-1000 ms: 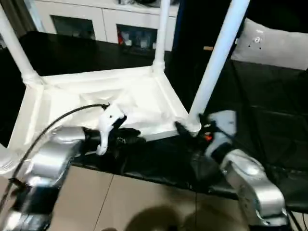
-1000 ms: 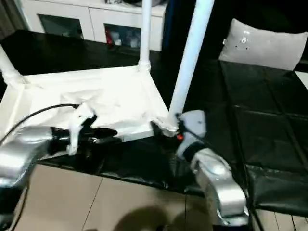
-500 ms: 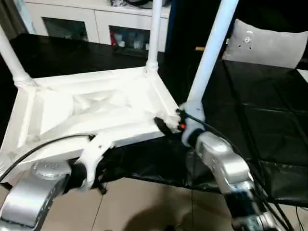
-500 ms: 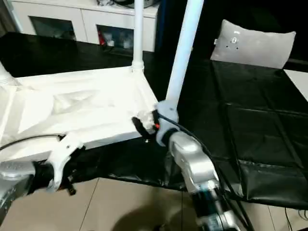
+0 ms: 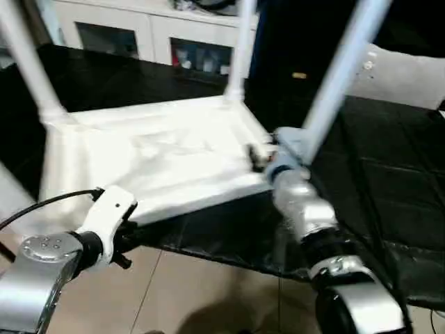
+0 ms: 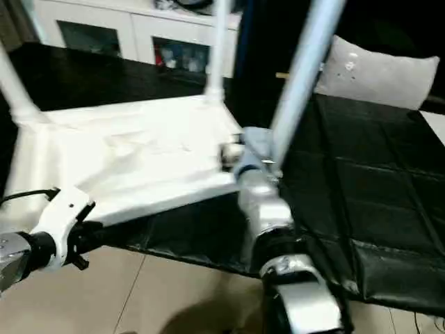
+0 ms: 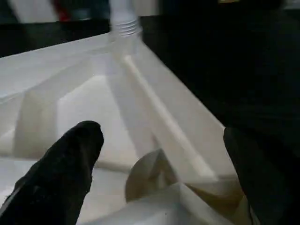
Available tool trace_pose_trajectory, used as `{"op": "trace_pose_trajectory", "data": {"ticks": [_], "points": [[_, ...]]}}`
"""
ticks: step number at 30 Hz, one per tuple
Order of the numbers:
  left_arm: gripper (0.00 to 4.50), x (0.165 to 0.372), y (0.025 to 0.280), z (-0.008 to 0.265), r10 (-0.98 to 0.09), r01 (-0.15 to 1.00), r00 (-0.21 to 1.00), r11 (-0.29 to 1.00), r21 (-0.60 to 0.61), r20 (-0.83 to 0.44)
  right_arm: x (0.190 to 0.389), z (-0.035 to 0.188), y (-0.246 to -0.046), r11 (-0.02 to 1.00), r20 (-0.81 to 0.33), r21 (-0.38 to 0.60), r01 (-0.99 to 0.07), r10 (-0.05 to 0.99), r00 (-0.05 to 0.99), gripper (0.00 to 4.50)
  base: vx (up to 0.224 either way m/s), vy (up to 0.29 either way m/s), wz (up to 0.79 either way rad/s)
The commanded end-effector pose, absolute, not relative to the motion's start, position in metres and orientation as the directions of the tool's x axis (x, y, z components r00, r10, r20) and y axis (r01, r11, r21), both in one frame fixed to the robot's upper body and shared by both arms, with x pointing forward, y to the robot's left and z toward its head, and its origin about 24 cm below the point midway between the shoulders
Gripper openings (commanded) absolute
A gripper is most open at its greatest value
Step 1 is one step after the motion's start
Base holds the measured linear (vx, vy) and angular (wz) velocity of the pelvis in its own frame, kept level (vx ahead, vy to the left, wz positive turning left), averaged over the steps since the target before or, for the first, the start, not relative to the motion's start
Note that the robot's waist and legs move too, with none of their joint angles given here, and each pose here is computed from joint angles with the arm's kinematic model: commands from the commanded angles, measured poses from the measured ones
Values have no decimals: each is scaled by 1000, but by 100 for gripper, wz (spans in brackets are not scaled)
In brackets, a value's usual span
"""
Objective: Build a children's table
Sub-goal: Rotate leg to tighten
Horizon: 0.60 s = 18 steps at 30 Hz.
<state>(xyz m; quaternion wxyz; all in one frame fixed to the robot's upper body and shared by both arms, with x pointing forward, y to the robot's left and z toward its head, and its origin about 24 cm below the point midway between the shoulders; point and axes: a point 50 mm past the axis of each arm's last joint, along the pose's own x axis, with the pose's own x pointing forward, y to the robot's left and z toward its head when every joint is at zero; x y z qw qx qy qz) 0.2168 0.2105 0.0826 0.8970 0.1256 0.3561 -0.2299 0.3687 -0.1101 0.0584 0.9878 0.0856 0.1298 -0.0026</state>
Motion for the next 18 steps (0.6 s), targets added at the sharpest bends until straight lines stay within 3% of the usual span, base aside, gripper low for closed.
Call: {"op": "trace_pose_trajectory", "data": {"ticks": [1, 7, 12, 14, 18], "points": [[162, 218, 215, 79, -290, 483, 649, 871, 87, -703, 372, 61, -138, 976, -244, 165, 141, -98, 965, 450, 0, 0, 0], [162, 237, 214, 68, -256, 489, 668, 859, 153, -699, 378, 71, -189, 950, -193, 121, 286, -260, 946, 450, 0, 0, 0], [162, 254, 208, 67, -260, 496, 703, 847, 194, -662, 376, 74, -208, 938, -174, 107, 328, -307, 935, 450, 0, 0, 0], [162, 279, 197, 70, -285, 488, 746, 849, 202, -602, 369, 76, -231, 919, -158, 87, 384, -367, 917, 450, 0, 0, 0], [162, 300, 184, 72, -315, 482, 784, 852, 203, -535, 362, 75, -249, 901, -146, 60, 429, -417, 897, 450, 0, 0, 0]]}}
